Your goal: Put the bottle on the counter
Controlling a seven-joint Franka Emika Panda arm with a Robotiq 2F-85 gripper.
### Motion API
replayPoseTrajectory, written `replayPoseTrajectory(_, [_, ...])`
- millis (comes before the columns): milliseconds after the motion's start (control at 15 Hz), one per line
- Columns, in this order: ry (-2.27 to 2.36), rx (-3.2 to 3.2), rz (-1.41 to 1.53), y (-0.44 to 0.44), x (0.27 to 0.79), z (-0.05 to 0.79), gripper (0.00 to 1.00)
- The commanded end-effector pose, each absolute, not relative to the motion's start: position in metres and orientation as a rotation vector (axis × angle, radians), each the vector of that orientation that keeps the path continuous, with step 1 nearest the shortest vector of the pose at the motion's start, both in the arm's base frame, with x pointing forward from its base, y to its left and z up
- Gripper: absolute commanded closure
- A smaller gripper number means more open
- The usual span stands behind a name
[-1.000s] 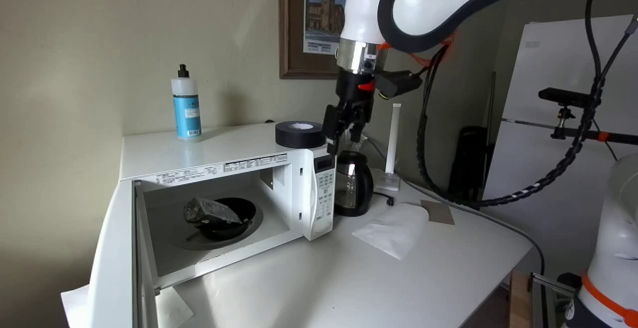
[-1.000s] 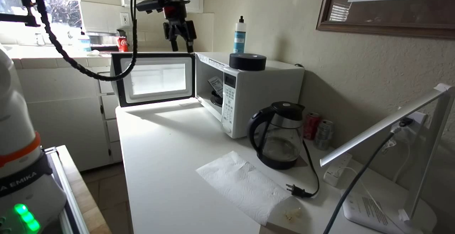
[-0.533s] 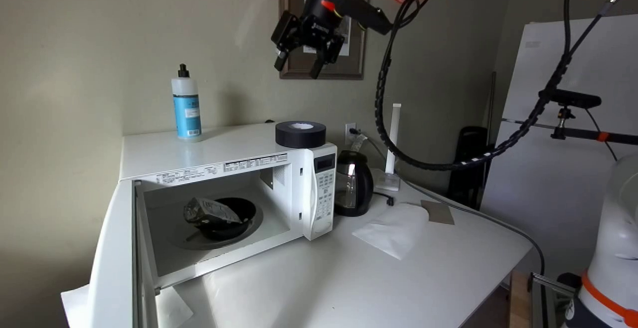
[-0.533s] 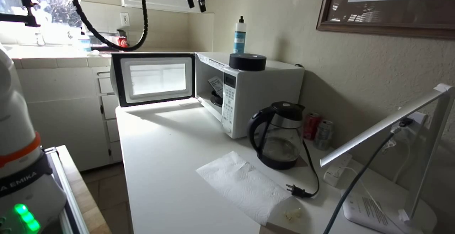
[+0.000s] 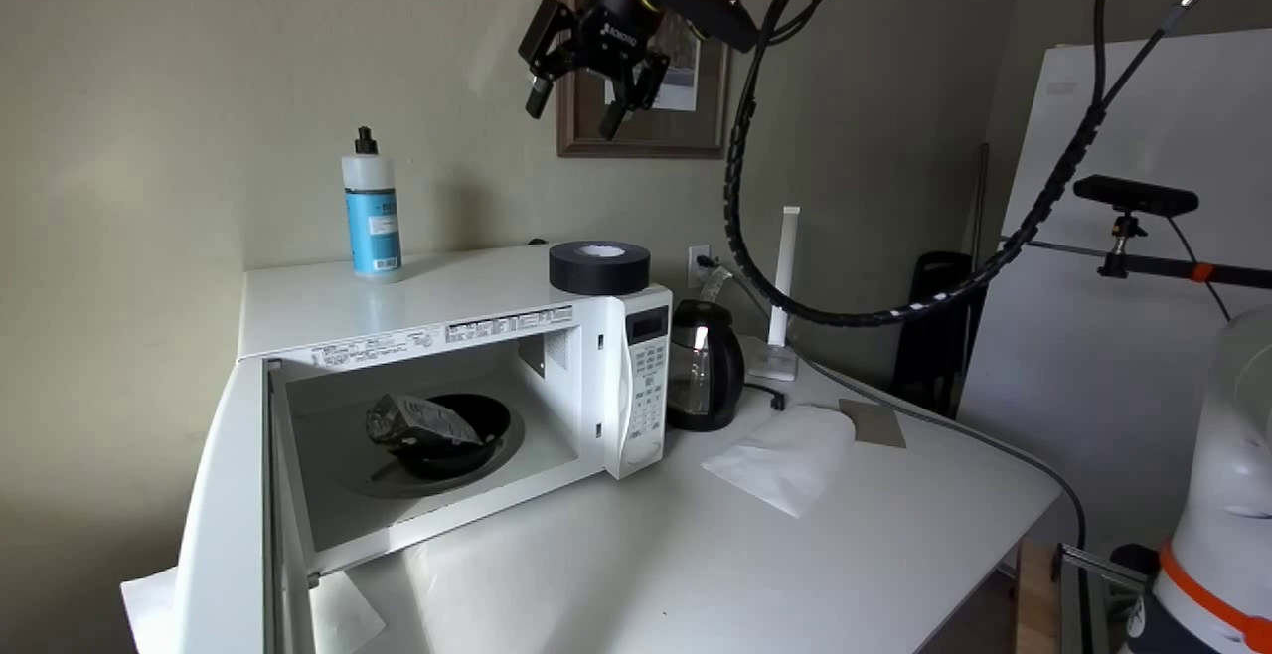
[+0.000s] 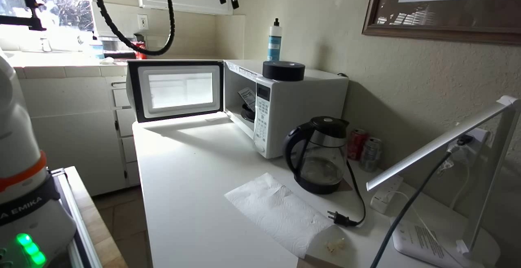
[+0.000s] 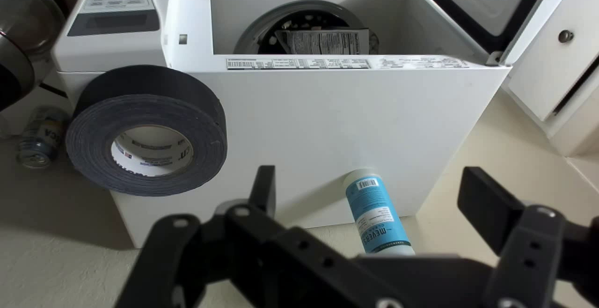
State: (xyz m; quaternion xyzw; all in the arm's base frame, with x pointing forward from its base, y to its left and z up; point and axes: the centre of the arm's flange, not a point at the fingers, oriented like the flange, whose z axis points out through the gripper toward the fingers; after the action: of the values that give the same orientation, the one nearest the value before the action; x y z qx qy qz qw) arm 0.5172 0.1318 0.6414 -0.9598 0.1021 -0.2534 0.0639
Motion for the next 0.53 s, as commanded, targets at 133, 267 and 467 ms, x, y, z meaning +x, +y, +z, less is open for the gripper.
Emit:
replayPoseTrajectory(133, [0.257, -2.871, -0.825, 0.129, 0.531, 0.643, 0.0])
replayPoseTrajectory(267, [0.104, -2.865, -0.937, 0.131, 0.561, 0.651, 0.0])
replayPoseTrajectory(467, [-0.148, -2.88, -1.041, 0.146, 0.623, 0.671, 0.0])
